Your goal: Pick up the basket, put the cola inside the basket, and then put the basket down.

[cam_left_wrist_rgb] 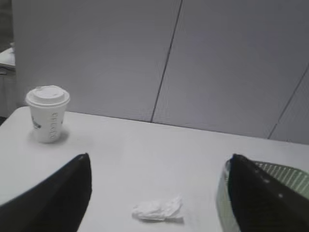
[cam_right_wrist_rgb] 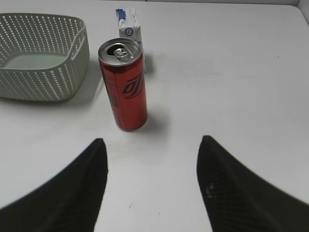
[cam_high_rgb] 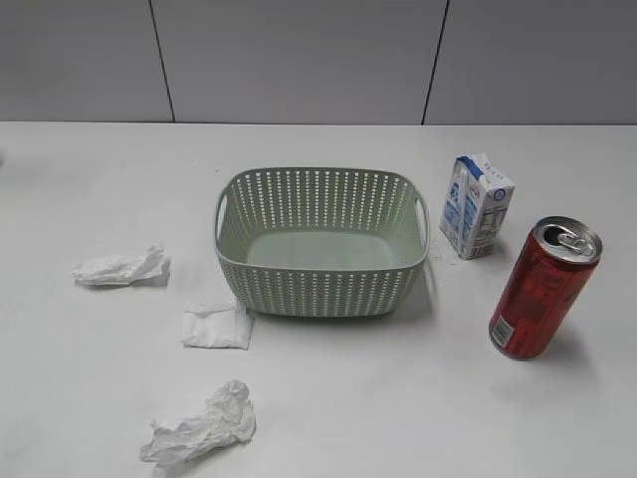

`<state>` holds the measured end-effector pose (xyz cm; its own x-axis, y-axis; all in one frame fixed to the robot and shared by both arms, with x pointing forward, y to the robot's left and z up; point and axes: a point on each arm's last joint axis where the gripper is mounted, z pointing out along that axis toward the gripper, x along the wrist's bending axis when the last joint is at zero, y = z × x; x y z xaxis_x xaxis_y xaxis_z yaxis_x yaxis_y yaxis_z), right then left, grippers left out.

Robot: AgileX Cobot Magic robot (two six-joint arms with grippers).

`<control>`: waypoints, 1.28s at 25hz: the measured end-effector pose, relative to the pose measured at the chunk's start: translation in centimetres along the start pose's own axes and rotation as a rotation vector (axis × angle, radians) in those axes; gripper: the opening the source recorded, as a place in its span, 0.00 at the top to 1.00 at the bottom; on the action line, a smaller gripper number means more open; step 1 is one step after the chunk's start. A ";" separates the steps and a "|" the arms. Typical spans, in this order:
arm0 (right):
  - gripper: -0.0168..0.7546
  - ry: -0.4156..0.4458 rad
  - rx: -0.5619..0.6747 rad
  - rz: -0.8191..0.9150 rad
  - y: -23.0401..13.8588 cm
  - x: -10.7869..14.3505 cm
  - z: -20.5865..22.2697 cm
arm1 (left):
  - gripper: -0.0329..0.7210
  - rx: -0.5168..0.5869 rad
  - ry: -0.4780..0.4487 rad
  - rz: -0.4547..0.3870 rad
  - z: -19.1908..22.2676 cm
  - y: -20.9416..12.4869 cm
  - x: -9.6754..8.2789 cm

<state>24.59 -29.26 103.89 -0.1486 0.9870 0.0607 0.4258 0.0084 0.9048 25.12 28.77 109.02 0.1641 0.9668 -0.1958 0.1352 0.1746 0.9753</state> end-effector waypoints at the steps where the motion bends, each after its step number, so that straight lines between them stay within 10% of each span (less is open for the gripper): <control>1: 0.40 0.000 0.000 0.000 0.0 0.0 0.0 | 0.05 0.008 -0.014 -0.039 0.7 0.3 -0.1; 21: 0.40 0.000 0.000 0.000 0.0 0.0 0.0 | 0.09 0.682 -0.098 -0.087 21.7 6.4 -0.3; 32: 0.40 0.000 0.000 0.000 0.0 0.0 0.0 | 0.12 1.038 -0.176 0.094 32.4 -0.7 -9.4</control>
<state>24.59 -29.26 103.89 -0.1486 0.9870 0.0607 0.4258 0.0084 0.9048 55.12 13.53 106.91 0.3452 0.9130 -0.2172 0.8703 -0.2248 0.4382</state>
